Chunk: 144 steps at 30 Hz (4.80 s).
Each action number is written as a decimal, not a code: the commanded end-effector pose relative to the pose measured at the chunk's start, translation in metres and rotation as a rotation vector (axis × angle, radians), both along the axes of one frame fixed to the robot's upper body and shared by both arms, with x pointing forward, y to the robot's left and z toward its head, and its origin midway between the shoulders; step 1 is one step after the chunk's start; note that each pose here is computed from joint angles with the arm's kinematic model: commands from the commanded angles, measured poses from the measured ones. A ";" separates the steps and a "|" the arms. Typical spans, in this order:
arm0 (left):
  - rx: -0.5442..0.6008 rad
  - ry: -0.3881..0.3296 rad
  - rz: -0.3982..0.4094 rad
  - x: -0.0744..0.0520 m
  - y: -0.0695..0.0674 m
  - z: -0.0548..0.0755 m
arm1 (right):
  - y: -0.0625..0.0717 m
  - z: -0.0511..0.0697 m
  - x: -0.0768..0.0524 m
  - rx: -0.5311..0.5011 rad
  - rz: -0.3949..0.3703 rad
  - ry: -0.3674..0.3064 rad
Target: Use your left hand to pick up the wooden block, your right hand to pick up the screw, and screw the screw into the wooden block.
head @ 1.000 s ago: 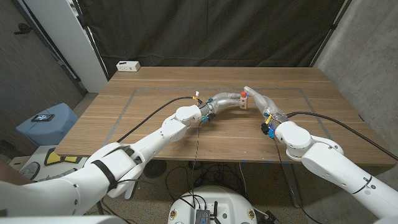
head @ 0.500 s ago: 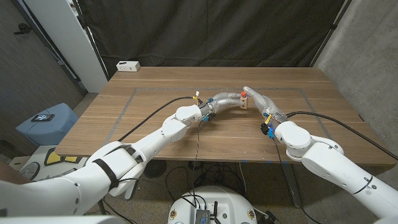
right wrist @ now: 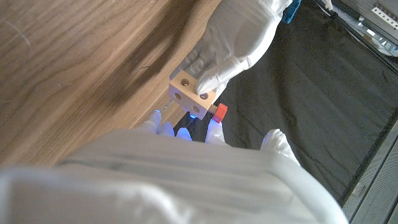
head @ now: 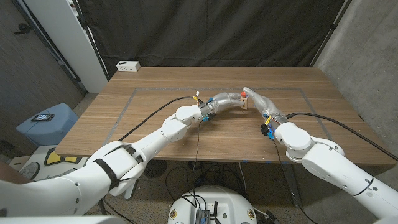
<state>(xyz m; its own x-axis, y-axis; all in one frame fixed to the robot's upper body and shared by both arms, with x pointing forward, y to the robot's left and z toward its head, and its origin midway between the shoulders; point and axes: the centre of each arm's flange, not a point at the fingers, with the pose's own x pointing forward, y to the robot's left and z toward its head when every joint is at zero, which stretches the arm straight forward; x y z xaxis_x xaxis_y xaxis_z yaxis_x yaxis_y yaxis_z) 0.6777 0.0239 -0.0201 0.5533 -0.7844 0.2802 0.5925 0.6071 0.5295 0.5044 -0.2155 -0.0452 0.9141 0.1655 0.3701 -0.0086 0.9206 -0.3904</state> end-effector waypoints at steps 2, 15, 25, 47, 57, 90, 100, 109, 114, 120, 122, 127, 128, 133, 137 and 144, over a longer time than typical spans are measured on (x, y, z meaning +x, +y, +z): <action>-0.004 0.006 -0.003 0.001 0.000 -0.001 | 0.000 -0.001 -0.002 0.003 -0.005 0.004; -0.003 0.012 -0.004 0.004 0.000 -0.001 | -0.001 -0.001 -0.004 0.006 -0.013 0.008; -0.002 0.017 -0.007 0.005 -0.001 -0.001 | 0.000 -0.002 -0.006 -0.004 -0.010 0.007; -0.008 0.025 -0.010 0.008 -0.001 -0.001 | 0.008 -0.004 -0.008 -0.016 0.014 0.018; -0.004 0.027 -0.011 0.009 -0.001 0.000 | 0.011 -0.005 -0.010 -0.018 0.017 0.023; 0.004 0.028 -0.015 0.008 -0.004 -0.001 | 0.011 -0.009 -0.020 -0.031 0.001 0.024; 0.005 0.027 -0.015 0.007 -0.004 -0.001 | 0.007 -0.010 -0.022 -0.025 -0.012 0.022; 0.009 0.021 -0.017 0.006 -0.004 0.000 | -0.003 -0.011 -0.028 -0.009 -0.044 0.023; 0.012 0.015 -0.019 0.004 -0.005 0.001 | -0.007 -0.009 -0.029 -0.008 -0.051 0.012; 0.017 0.012 -0.019 0.001 -0.006 0.000 | -0.011 -0.006 -0.026 -0.012 -0.052 0.001; 0.018 0.012 -0.019 0.000 -0.006 0.000 | -0.012 -0.005 -0.025 -0.004 -0.052 0.002; 0.020 0.011 -0.017 -0.001 -0.005 0.000 | -0.016 -0.003 -0.021 -0.014 -0.050 -0.003; 0.020 0.011 -0.017 -0.001 -0.005 0.000 | -0.016 -0.003 -0.020 -0.015 -0.048 -0.004; 0.022 0.013 -0.016 -0.002 -0.005 -0.001 | -0.018 -0.002 -0.016 -0.017 -0.045 -0.002; 0.024 0.015 -0.015 -0.002 -0.006 -0.001 | -0.020 -0.001 -0.014 -0.019 -0.043 -0.001; 0.025 0.015 -0.015 -0.001 -0.006 -0.001 | -0.022 0.001 -0.010 -0.014 -0.041 0.000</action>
